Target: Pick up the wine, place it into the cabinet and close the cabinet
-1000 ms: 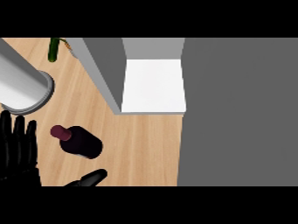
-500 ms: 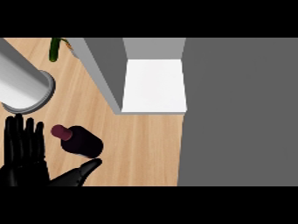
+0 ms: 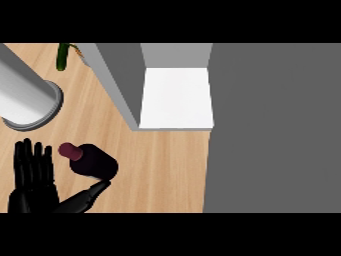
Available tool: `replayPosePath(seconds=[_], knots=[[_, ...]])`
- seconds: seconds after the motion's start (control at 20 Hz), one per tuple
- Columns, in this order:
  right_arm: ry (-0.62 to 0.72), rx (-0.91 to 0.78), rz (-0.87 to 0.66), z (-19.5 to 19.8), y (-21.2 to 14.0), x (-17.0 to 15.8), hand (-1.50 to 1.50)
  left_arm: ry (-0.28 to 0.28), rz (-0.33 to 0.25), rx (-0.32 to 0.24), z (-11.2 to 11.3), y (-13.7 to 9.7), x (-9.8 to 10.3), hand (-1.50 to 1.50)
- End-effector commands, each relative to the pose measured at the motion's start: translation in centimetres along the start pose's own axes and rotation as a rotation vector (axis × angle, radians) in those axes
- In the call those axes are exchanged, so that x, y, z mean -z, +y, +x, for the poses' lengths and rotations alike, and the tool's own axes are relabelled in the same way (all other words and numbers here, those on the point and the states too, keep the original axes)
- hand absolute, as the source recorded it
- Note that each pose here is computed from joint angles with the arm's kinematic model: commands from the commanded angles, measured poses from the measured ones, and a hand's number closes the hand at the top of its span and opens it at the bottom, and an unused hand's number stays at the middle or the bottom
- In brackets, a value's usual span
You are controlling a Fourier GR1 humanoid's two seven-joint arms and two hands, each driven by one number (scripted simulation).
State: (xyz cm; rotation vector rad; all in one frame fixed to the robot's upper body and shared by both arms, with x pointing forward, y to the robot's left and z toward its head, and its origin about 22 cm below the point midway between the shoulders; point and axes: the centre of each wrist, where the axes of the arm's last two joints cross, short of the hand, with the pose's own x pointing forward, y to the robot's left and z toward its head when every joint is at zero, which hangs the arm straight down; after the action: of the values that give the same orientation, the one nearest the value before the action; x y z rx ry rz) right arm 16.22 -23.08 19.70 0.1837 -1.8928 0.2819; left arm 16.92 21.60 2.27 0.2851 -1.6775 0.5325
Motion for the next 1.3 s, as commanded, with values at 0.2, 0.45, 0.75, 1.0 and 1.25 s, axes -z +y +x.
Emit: replayPosePath(seconds=[0.2,0.45,0.75,1.0,1.25], knots=[[-0.065,0.035,0.033,3.0,0.6,-2.4,-1.5,0.021,-0.014,0.0,-3.7,1.5,1.1,-1.5],[-0.073,0.062,0.041,3.2,1.2,-1.9,-1.5,0.052,-0.049,-0.019,-6.1,1.2,0.8,-1.5],[-0.068,0.044,0.031,1.4,-0.4,-2.1,-1.5,0.03,-0.059,-0.035,-6.5,1.7,0.7,-1.5],[-0.061,0.052,0.039,2.7,0.8,-3.2,-1.5,0.04,-0.042,-0.021,-7.6,0.7,2.3,-1.5],[-0.079,0.058,0.036,3.1,1.6,-2.4,-1.5,0.043,-0.051,-0.019,-9.1,2.1,2.7,-1.5]])
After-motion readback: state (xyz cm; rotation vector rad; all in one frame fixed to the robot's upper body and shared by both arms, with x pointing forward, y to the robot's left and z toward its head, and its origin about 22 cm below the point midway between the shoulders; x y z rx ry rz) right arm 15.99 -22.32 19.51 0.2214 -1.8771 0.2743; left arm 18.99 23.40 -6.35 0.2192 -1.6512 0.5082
